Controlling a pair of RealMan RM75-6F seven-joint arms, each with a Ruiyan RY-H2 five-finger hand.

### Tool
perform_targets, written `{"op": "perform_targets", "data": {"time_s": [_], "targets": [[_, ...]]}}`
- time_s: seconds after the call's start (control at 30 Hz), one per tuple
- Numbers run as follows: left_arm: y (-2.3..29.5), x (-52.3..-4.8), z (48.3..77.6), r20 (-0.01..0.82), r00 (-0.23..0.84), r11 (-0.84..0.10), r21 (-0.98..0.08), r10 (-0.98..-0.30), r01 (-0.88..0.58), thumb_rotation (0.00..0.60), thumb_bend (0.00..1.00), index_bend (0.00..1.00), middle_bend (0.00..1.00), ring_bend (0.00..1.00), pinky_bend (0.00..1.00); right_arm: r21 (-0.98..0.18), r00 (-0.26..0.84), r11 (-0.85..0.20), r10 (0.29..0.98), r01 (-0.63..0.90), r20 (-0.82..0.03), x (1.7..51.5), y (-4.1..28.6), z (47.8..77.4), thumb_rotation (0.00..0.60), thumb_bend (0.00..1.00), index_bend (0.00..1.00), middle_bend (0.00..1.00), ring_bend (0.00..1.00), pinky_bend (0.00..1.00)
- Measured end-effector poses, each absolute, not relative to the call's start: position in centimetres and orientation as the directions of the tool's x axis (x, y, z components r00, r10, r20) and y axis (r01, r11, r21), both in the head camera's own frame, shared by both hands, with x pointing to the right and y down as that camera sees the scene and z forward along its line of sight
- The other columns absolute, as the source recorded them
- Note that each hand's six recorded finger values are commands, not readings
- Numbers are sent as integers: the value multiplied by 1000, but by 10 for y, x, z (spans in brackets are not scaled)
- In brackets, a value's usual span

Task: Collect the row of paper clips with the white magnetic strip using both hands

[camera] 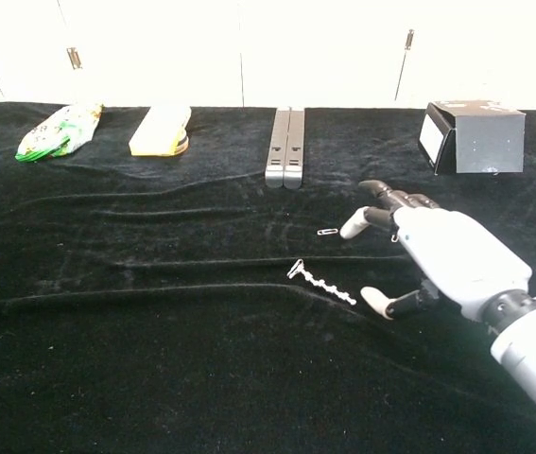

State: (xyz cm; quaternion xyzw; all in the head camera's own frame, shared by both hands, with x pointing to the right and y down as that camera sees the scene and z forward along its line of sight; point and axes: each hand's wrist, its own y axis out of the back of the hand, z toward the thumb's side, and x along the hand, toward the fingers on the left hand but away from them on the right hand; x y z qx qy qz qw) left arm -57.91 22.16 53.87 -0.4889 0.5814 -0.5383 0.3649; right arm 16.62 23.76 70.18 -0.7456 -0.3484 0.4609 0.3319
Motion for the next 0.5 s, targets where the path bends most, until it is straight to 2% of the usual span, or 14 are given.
{"op": "perform_targets", "data": {"time_s": [0.5], "targets": [[222, -600, 539, 106, -305, -50, -981, -946, -185, 600, 317, 370, 262, 134, 48, -798, 330, -574, 800, 182, -501, 156, 241, 720, 600, 360, 279, 0, 0, 0]]}}
